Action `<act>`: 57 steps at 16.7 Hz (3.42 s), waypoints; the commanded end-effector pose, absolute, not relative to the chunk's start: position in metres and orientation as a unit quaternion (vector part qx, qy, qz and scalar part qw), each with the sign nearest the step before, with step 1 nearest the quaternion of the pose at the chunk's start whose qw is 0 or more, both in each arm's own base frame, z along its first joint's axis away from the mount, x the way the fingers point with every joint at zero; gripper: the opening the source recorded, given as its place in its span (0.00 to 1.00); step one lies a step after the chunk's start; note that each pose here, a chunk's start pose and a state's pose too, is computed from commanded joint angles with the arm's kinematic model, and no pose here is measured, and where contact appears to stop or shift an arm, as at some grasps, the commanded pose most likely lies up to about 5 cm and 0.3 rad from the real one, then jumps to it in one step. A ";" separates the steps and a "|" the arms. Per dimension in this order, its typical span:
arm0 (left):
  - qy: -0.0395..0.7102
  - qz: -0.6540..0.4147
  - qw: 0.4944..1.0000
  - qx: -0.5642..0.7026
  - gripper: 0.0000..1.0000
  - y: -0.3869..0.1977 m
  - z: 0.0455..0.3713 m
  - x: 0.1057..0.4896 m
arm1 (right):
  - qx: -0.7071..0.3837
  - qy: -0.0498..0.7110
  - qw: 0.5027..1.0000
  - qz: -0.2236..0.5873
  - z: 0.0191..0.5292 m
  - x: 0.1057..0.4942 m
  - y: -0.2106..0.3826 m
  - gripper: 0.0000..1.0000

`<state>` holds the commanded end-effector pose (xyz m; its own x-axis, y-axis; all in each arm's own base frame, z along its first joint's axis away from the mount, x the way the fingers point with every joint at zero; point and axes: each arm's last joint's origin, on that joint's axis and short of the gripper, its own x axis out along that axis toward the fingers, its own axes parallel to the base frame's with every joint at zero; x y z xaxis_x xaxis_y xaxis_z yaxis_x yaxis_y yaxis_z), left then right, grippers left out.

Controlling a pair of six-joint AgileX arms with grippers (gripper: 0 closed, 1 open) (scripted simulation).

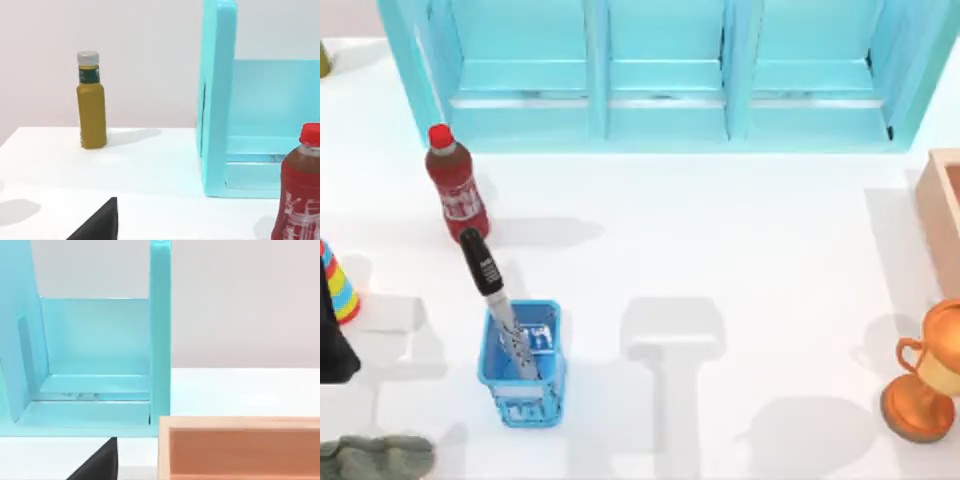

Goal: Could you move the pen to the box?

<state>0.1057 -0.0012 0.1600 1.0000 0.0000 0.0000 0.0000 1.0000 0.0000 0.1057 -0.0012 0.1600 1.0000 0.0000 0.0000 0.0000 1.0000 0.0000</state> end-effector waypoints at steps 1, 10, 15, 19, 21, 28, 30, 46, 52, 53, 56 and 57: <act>0.000 0.000 1.000 0.000 1.00 -0.001 0.160 0.106 | 0.000 0.000 1.000 0.000 0.160 0.106 -0.001 1.00; 0.000 0.000 1.000 0.000 1.00 -0.001 0.160 0.106 | 0.028 0.056 0.991 0.116 0.205 0.126 0.033 1.00; 0.000 0.000 1.000 0.000 1.00 -0.001 0.160 0.106 | 0.030 0.148 0.960 0.235 0.229 0.166 0.102 1.00; 0.000 0.000 1.000 0.000 1.00 -0.001 0.160 0.106 | 0.011 0.222 0.922 0.316 0.219 0.186 0.185 1.00; 0.000 0.000 1.000 0.000 1.00 -0.001 0.160 0.106 | -0.003 0.251 0.903 0.348 0.205 0.185 0.225 1.00; 0.000 0.000 1.000 0.000 1.00 -0.001 0.160 0.106 | -0.032 0.296 0.866 0.401 0.170 0.167 0.299 1.00; 0.000 0.000 1.000 0.000 1.00 -0.001 0.160 0.106 | -0.032 0.296 0.866 0.401 0.170 0.167 0.299 1.00; 0.000 0.000 1.000 0.000 1.00 -0.001 0.160 0.106 | -0.032 0.296 0.866 0.401 0.116 0.218 0.367 1.00; 0.000 0.000 1.000 0.000 1.00 -0.001 0.160 0.106 | -0.032 0.296 0.866 0.401 0.116 0.218 0.367 0.70; 0.000 0.000 1.000 0.000 1.00 -0.001 0.160 0.106 | -0.032 0.296 0.866 0.401 0.116 0.218 0.367 0.62; 0.000 0.000 1.000 0.000 1.00 -0.001 0.160 0.106 | -0.032 0.296 0.866 0.401 0.116 0.218 0.367 0.40; 0.000 0.000 1.000 0.000 1.00 -0.001 0.160 0.106 | -0.032 0.296 0.866 0.401 0.116 0.218 0.367 0.32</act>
<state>0.1057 -0.0012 0.1600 1.0000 0.0000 0.0000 0.0000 1.0000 0.0000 0.2177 0.3670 0.1157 0.5027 0.6759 -0.5389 -0.7141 0.6761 0.1818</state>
